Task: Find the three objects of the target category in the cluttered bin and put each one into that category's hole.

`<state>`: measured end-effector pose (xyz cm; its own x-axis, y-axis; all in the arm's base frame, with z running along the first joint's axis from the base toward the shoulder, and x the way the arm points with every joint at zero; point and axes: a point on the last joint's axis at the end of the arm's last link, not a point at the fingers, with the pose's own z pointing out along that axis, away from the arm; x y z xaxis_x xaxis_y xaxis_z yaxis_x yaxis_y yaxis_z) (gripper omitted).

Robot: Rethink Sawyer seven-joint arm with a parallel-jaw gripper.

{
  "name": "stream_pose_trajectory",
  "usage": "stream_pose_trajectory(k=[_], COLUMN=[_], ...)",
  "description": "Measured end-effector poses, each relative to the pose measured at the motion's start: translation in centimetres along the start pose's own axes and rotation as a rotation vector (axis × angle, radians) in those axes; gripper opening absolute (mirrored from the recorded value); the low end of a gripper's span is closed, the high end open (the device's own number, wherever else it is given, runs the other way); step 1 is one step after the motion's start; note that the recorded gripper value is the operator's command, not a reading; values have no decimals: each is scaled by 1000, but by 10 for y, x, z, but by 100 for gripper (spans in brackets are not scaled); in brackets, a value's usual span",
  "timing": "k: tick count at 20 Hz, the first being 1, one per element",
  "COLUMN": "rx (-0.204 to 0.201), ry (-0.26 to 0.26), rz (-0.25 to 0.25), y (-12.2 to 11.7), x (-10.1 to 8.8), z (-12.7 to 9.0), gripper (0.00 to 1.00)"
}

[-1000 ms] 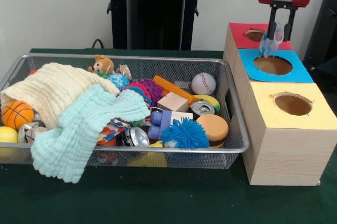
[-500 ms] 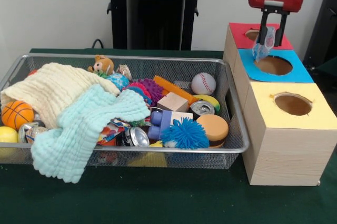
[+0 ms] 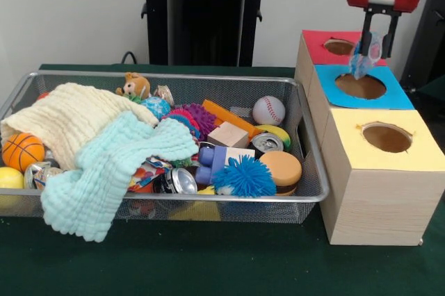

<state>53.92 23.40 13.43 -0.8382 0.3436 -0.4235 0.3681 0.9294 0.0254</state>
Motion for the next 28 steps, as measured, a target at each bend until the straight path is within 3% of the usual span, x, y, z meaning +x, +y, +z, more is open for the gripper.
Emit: stream_pose_trajectory(k=[7, 10, 18, 21, 28], rx=[-11, -11, 13, 17, 14], ry=[21, 17, -11, -54, -105], rz=[-28, -25, 33, 28, -5], y=[24, 24, -10, -21, -26], x=[2, -2, -35, -46, -50], z=[-11, -10, 11, 15, 18], gripper=[0, 0, 0, 0, 0])
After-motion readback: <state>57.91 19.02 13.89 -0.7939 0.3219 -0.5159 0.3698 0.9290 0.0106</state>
